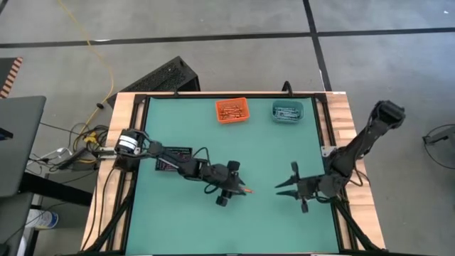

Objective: Sort crayons

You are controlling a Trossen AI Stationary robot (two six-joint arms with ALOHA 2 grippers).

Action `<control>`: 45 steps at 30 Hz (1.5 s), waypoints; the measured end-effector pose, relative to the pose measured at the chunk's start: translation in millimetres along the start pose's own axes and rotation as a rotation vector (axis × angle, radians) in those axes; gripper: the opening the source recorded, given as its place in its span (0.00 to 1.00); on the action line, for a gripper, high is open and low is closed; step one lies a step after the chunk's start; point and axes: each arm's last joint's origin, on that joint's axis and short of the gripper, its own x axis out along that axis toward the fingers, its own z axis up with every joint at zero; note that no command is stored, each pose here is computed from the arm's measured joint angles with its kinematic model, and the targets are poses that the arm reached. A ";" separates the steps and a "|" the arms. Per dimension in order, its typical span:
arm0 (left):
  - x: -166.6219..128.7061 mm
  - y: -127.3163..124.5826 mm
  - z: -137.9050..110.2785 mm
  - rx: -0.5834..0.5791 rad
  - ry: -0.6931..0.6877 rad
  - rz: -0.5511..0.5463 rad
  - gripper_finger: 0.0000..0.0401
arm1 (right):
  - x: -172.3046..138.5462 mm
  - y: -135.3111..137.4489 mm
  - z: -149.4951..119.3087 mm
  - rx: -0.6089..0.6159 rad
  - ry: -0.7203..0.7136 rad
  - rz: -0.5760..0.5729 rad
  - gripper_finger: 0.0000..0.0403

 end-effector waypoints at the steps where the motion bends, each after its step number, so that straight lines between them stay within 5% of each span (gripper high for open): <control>1: 0.1 3.8 -0.3 -0.013 0.001 -0.004 0.46 | 0.2 1.9 -4.1 -0.001 -0.005 -0.002 0.25; 21: 22.0 5.9 -37.5 -0.108 0.102 -0.038 0.44 | 3.3 -1.9 -4.7 -0.032 -0.016 -0.097 0.25; 33: 22.0 6.5 -39.2 -0.114 0.126 -0.026 0.04 | 4.0 -3.1 -4.9 -0.030 -0.014 -0.104 0.25; 37: 20.4 8.7 -29.2 -0.113 0.109 -0.019 0.04 | 4.0 -3.1 -4.9 -0.030 -0.014 -0.103 0.25; 45: -15.9 23.9 29.8 0.025 0.012 0.040 0.05 | 4.0 -3.0 -3.7 -0.020 -0.024 -0.099 0.25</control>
